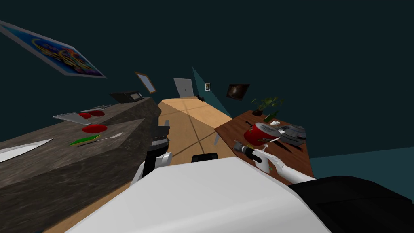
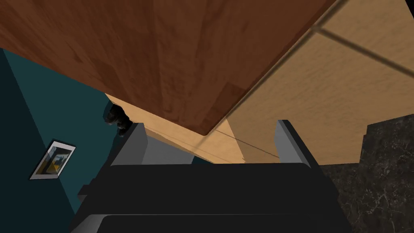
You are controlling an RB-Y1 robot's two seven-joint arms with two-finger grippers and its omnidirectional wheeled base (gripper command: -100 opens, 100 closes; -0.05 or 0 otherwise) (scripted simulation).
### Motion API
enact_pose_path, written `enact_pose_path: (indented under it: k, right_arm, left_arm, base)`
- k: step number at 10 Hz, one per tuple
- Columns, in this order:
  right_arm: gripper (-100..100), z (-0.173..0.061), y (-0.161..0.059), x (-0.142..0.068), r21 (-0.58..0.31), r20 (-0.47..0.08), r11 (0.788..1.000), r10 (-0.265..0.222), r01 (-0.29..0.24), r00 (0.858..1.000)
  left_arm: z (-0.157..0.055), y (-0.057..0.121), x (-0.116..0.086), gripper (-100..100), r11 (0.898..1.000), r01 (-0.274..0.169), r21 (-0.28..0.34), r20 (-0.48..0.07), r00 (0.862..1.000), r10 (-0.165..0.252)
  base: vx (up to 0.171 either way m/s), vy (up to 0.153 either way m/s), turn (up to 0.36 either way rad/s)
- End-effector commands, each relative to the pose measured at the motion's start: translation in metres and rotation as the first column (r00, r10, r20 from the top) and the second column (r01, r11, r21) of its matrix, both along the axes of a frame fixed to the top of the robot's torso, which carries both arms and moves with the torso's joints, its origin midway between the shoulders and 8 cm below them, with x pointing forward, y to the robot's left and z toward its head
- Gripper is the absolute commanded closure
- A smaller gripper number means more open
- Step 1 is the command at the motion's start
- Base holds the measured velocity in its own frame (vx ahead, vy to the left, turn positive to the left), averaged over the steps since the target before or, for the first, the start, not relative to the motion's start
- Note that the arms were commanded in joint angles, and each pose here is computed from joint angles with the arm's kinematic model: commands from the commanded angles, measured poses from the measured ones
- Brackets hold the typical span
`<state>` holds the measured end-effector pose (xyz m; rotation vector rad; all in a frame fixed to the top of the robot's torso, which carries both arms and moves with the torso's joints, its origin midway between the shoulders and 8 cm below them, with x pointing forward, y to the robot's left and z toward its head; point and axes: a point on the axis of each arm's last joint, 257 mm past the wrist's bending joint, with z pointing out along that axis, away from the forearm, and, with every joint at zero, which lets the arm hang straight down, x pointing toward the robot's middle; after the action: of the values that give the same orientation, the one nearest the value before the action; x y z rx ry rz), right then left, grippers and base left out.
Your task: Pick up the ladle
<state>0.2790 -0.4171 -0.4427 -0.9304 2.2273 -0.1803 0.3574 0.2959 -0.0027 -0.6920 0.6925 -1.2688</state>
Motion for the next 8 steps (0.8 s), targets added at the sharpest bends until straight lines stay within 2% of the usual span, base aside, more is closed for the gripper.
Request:
enact_pose_path:
  k: [1,3,5,6,8]
  right_arm:
    - [-100,-0.004,-0.011,-0.007,-0.049,-0.019,0.998,0.024,-0.025,1.0]
    - [-100,-0.012,-0.043,-0.029,-0.164,-0.081,0.983,0.065,-0.078,0.995]
    - [-100,-0.017,-0.071,-0.049,-0.253,-0.141,0.959,0.094,-0.128,0.986]
    - [-100,-0.017,-0.071,-0.049,-0.253,-0.141,0.959,0.094,-0.128,0.986]
    - [-100,-0.019,-0.094,-0.067,-0.319,-0.194,0.932,0.113,-0.171,0.974]
  left_arm:
    - [0.0,0.0,0.0,0,1.0,0.0,0.0,0.0,1.0,0.0]
    - [0.0,0.0,0.0,0,1.0,0.0,0.0,0.0,1.0,0.0]
    - [0.0,0.0,0.0,0,1.0,0.0,0.0,0.0,1.0,0.0]
    - [0.0,0.0,0.0,0,1.0,0.0,0.0,0.0,1.0,0.0]
    - [0.0,0.0,0.0,0,1.0,0.0,0.0,0.0,1.0,0.0]
  base:
    - [-0.041,-0.073,0.063]
    - [-0.042,-0.073,0.113]
    - [-0.057,-0.099,0.093]
    - [-0.039,-0.068,0.033]
    - [-0.027,-0.068,0.056]
